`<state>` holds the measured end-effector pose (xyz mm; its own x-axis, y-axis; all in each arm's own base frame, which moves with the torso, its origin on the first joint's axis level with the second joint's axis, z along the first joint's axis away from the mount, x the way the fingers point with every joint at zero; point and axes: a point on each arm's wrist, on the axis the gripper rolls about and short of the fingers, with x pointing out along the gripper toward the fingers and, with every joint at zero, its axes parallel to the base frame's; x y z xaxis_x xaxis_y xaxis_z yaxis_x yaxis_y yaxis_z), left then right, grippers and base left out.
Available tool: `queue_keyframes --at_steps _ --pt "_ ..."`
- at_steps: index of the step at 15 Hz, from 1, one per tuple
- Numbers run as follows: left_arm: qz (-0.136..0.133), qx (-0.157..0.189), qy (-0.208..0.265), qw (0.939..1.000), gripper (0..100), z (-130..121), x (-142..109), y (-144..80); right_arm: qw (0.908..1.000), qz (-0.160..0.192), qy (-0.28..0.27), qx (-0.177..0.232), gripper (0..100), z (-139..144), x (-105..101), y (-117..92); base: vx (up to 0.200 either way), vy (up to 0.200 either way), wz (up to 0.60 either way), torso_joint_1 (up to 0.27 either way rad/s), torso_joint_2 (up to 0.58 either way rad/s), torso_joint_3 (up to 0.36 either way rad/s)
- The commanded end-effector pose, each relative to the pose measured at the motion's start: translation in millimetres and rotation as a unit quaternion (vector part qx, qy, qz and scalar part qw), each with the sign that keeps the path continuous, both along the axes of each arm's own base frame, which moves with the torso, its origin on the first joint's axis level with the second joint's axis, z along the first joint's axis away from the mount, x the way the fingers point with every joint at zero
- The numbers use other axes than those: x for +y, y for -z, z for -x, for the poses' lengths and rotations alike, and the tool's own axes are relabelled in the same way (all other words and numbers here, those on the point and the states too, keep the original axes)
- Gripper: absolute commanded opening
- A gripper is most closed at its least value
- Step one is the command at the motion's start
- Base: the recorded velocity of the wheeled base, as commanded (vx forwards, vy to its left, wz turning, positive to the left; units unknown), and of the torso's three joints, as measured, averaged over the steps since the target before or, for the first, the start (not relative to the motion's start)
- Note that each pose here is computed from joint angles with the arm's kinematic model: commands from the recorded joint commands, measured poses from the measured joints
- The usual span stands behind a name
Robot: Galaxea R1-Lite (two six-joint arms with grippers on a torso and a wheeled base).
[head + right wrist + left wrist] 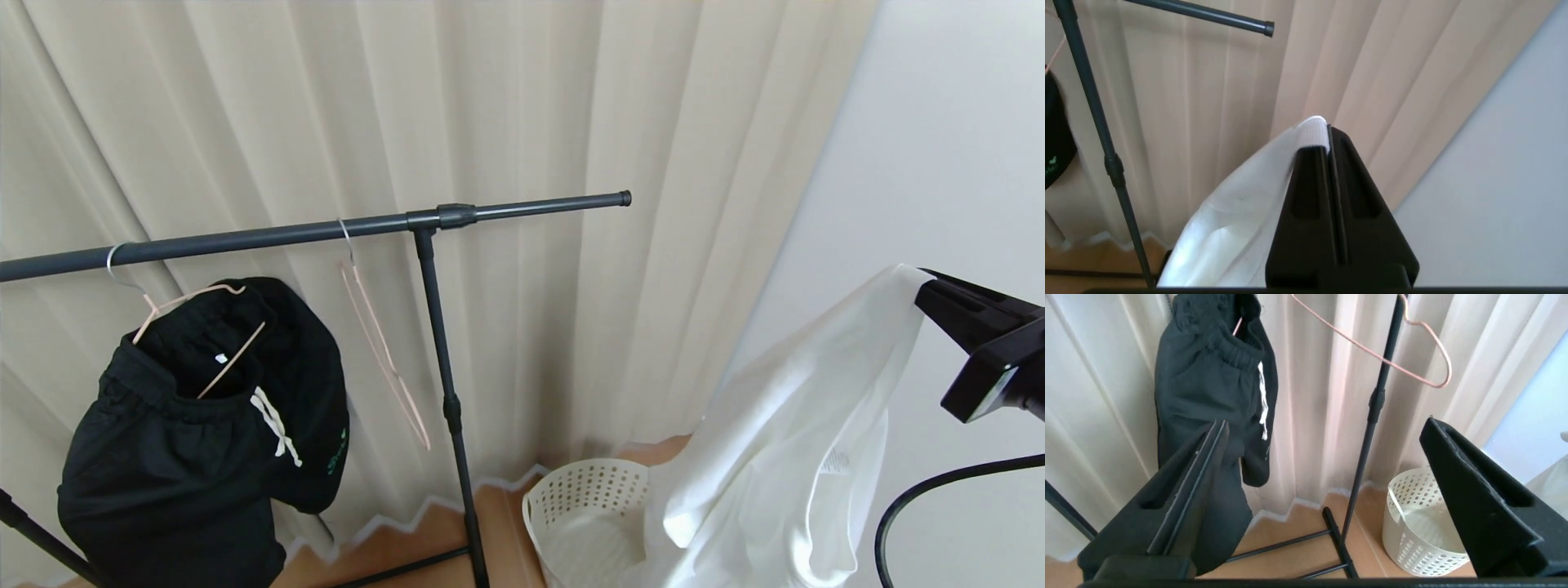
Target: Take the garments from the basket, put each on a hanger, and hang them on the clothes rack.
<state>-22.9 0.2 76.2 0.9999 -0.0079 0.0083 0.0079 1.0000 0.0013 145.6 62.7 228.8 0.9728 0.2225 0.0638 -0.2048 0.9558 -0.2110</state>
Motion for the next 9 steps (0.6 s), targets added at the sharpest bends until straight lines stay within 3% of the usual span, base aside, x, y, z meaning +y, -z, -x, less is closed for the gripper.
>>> queue_keyframes --at_steps 1,7,9 --pt "0.001 0.0 0.0 1.0 100 -0.1 0.0 -0.1 1.0 0.0 0.0 0.0 0 0.0 0.1 -0.1 0.0 0.0 0.0 0.163 -0.34 -0.188" --pt "0.001 0.0 0.0 1.0 100 -0.1 0.0 -0.1 1.0 0.001 0.001 -0.001 0 0.0 0.0 -0.1 0.0 0.0 0.0 0.159 -0.35 -0.194" --pt "0.001 0.0 0.0 1.0 100 -0.1 0.0 -0.1 1.0 0.002 -0.001 0.001 0 -0.2 0.4 0.6 0.0 0.0 0.0 0.04 -0.11 -0.038"
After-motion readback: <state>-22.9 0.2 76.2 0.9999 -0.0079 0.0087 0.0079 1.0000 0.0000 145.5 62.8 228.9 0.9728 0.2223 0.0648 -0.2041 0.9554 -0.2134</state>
